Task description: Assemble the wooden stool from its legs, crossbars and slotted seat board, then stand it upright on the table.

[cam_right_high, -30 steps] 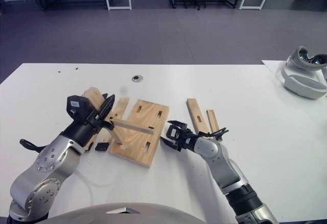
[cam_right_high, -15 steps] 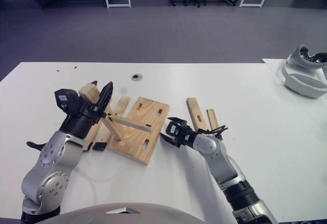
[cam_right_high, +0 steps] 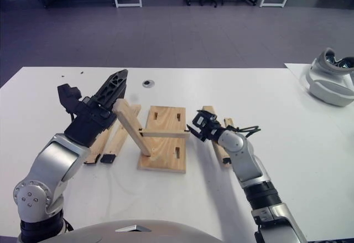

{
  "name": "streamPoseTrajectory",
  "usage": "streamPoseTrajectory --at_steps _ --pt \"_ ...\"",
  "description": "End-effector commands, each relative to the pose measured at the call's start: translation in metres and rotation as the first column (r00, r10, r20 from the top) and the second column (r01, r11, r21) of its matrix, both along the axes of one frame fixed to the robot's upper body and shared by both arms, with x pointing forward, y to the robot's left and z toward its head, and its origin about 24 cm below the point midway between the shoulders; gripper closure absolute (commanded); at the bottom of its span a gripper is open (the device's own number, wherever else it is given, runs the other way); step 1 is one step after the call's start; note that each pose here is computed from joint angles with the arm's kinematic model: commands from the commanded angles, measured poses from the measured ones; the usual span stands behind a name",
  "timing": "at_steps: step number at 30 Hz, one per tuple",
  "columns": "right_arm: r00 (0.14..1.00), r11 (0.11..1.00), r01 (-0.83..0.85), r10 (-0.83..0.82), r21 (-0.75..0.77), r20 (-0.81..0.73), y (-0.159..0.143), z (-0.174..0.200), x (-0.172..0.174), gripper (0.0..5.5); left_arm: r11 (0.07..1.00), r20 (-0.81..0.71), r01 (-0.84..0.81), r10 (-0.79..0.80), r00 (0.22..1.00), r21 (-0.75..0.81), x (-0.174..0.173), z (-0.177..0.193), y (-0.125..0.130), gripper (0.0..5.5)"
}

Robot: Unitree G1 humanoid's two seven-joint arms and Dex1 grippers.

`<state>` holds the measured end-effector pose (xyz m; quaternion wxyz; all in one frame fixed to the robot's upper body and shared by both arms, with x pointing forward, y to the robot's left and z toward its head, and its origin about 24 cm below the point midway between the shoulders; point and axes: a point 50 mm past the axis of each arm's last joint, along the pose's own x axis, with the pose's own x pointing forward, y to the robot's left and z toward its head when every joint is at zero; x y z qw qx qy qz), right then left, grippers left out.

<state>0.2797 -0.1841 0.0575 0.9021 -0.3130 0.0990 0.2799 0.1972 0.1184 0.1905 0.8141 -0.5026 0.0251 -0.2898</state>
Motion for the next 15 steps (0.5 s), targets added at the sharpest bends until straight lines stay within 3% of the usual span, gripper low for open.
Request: streamPoseTrajectory --at_steps 1,4,5,7,10,15 --pt "0.993 0.995 0.078 -0.083 0.056 0.084 -0.016 0.018 0.008 2.03 0.991 0.211 -0.066 0.040 0.977 0.113 0.002 0.039 0.014 1.35" --pt "0.977 0.981 0.132 -0.152 0.139 0.146 -0.024 0.030 0.011 2.03 0.957 0.382 -0.248 0.175 0.907 0.152 0.015 0.068 0.045 1.35" --pt "0.972 0.977 0.145 -0.170 0.156 0.160 -0.026 0.033 0.013 2.03 0.934 0.369 -0.314 0.234 0.900 0.173 0.022 0.062 0.057 1.35" --pt "0.968 0.973 0.161 -0.189 0.167 0.167 -0.029 0.035 0.016 2.03 0.826 0.294 -0.393 0.289 0.911 0.404 0.037 0.023 0.069 1.35" --pt "0.971 0.973 0.167 -0.190 0.160 0.146 -0.028 0.029 0.017 2.03 0.610 0.134 -0.223 0.190 0.973 0.760 0.040 -0.055 0.066 1.35" --pt "0.977 0.976 0.162 -0.179 0.147 0.112 -0.026 0.021 0.017 2.03 0.461 -0.051 0.027 0.040 0.998 0.887 0.027 -0.119 0.053 1.35"
